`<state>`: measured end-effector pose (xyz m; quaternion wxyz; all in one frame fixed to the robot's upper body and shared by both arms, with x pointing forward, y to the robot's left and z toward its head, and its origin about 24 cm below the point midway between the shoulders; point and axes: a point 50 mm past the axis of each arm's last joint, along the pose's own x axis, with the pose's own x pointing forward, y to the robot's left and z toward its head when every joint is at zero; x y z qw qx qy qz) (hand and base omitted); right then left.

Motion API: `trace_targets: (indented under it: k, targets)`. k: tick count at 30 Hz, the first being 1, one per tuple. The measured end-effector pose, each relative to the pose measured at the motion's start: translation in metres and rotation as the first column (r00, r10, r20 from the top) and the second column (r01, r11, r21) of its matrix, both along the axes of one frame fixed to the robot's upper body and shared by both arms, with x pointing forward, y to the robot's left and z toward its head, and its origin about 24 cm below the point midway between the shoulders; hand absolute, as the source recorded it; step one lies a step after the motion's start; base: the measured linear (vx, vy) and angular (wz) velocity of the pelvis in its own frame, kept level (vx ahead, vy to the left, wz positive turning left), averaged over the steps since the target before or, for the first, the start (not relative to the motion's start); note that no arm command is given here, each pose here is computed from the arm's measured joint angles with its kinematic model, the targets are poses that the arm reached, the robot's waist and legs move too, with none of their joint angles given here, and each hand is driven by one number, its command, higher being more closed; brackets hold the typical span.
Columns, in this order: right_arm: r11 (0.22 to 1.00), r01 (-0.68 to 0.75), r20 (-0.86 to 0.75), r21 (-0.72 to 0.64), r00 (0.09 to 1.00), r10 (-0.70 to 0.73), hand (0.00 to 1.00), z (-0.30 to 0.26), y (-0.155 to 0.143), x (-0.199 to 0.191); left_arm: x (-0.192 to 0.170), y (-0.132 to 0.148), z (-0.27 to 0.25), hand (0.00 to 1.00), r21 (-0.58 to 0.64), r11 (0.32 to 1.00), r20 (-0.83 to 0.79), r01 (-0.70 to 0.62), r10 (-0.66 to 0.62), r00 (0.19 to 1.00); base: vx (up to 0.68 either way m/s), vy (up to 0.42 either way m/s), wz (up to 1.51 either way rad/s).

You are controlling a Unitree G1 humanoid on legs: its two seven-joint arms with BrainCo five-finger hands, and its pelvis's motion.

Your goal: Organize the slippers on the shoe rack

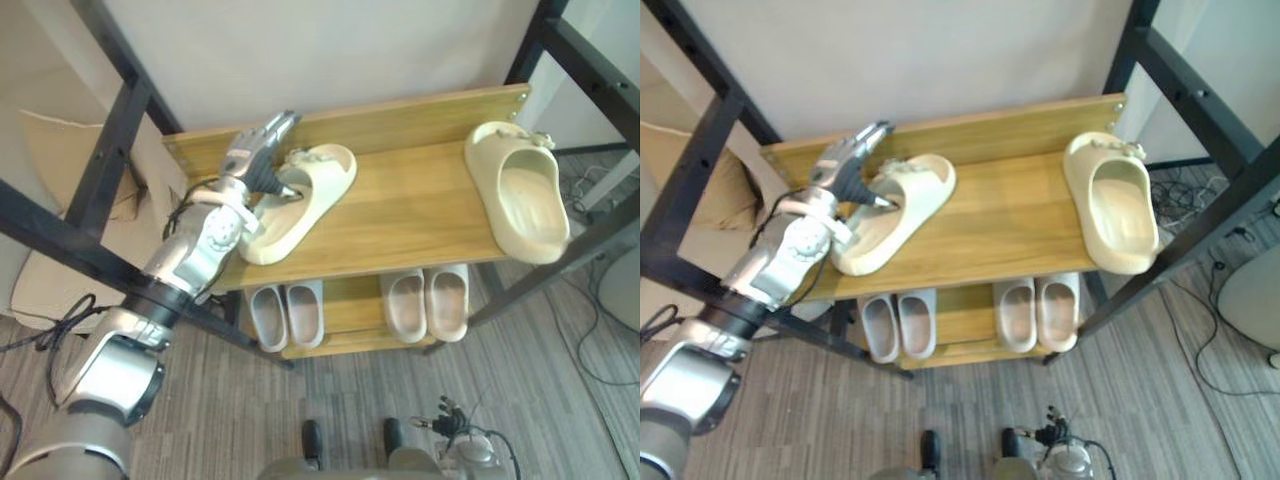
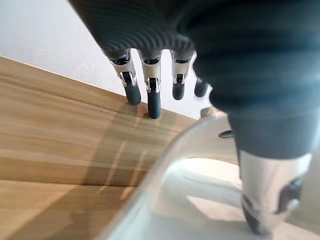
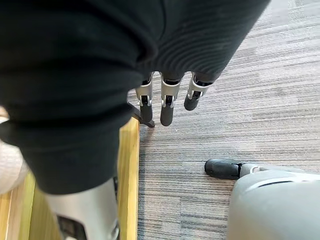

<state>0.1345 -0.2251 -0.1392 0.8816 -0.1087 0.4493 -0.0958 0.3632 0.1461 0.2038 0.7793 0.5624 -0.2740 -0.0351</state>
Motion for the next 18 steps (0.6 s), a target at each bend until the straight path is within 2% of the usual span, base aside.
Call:
trace_targets:
  k: [18]
  targets:
    - [1.000,0.002,0.007,-0.011,1.000,-0.002,0.00,0.002,-0.004,0.002,0.007,-0.015,-0.002,1.00,-0.093,0.995,-0.041,0.033,-0.037,0.999,0.00,0.000,0.00]
